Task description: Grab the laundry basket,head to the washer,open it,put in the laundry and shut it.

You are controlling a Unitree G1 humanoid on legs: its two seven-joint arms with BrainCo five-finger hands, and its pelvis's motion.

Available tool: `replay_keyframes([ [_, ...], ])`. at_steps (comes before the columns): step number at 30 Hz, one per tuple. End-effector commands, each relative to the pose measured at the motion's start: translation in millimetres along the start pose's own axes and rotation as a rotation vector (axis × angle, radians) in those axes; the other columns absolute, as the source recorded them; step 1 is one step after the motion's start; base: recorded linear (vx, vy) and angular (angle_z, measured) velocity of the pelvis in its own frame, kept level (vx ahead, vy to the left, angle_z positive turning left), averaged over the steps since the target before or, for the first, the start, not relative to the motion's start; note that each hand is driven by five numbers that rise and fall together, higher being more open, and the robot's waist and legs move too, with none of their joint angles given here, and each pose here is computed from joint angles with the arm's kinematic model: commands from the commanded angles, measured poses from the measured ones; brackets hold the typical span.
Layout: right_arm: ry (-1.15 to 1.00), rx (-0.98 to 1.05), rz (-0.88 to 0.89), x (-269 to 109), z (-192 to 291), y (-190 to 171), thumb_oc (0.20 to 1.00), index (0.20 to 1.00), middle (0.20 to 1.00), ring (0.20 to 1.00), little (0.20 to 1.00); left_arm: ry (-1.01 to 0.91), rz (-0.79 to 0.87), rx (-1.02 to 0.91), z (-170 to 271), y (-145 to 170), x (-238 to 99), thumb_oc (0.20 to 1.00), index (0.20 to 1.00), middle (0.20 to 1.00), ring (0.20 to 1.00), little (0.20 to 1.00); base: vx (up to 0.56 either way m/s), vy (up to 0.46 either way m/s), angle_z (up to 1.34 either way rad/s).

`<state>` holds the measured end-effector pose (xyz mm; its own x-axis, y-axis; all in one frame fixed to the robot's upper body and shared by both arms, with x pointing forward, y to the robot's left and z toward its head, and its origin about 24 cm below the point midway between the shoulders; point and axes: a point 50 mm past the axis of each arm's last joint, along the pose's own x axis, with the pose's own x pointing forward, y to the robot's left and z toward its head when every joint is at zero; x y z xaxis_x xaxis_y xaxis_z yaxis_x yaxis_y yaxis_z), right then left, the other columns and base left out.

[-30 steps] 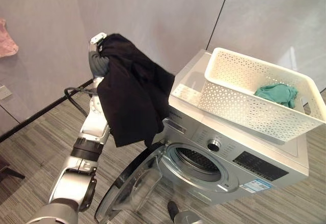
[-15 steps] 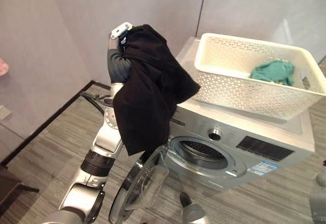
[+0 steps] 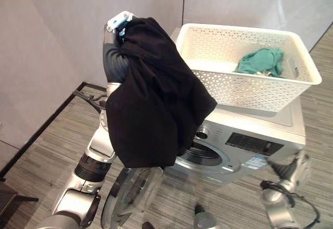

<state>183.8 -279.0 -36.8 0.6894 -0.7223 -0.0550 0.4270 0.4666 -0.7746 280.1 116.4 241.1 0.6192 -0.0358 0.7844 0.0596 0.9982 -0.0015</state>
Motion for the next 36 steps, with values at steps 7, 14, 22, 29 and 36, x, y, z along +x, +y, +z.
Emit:
replay_keyframes([
  [7, -0.357, 0.069, 0.363, -26, 59, 45, 1.000, 1.000, 1.000, 1.000, 1.000, -0.028, -0.094, -0.276, 15, -22, -13, 0.200, 0.200, 0.200, 0.200, 0.200, -0.12, -0.274, 0.05],
  [14, -0.473, 0.091, 0.444, -35, 77, 54, 1.000, 1.000, 1.000, 1.000, 1.000, 0.103, -0.181, -0.334, 9, -17, -46, 0.200, 0.200, 0.200, 0.200, 0.200, -0.20, -0.128, 0.24],
  [22, -0.399, 0.130, 0.476, -35, 72, 62, 1.000, 1.000, 1.000, 1.000, 1.000, 0.205, -0.249, -0.295, -3, -14, -66, 0.200, 0.200, 0.200, 0.200, 0.200, -0.06, 0.120, -0.11],
  [29, -0.358, 0.189, 0.472, -31, 83, 68, 1.000, 1.000, 1.000, 1.000, 1.000, 0.381, -0.227, -0.417, -35, -34, -80, 0.200, 0.200, 0.200, 0.200, 0.200, -0.09, 0.121, -0.08],
  [36, -0.349, 0.224, 0.361, -13, 100, 59, 1.000, 1.000, 1.000, 1.000, 1.000, 0.589, -0.182, -0.531, -68, -61, -100, 0.200, 0.200, 0.200, 0.200, 0.200, -0.09, -0.030, -0.08],
])
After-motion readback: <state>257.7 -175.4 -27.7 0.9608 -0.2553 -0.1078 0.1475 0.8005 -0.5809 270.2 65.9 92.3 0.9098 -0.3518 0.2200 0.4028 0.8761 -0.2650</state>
